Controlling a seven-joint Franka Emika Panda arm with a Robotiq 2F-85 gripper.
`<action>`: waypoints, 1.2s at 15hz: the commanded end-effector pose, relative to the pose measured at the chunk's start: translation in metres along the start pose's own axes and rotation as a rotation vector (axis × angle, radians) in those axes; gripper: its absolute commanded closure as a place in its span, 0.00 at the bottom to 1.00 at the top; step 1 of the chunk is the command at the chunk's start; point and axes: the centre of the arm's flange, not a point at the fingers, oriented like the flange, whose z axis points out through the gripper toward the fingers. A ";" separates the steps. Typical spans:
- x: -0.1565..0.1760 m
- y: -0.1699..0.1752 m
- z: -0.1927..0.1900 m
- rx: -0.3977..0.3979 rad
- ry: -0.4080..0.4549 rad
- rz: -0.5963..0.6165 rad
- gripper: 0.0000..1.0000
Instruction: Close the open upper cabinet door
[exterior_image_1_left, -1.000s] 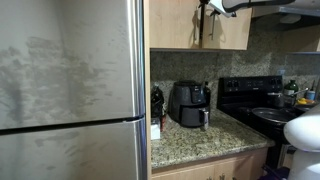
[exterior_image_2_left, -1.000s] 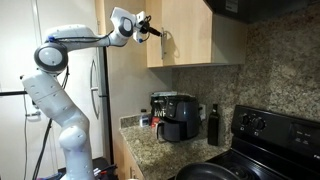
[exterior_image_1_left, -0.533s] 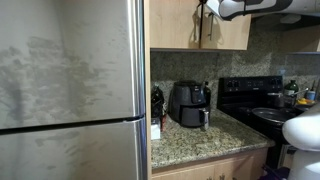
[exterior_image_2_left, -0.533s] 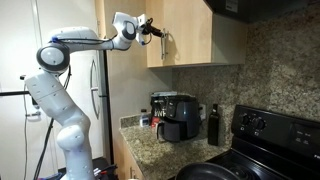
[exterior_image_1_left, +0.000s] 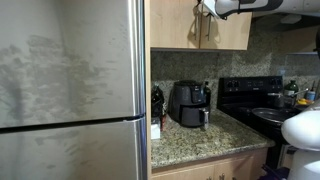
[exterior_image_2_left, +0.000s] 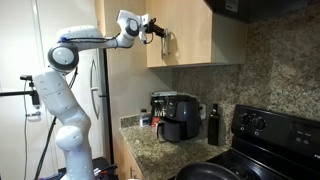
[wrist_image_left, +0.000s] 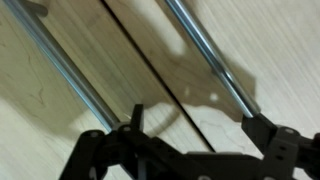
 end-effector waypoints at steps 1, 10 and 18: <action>0.033 0.000 0.028 -0.139 0.065 -0.005 0.00; 0.037 0.036 -0.094 -0.189 -0.255 -0.094 0.00; 0.074 0.181 -0.217 -0.423 -0.602 -0.218 0.00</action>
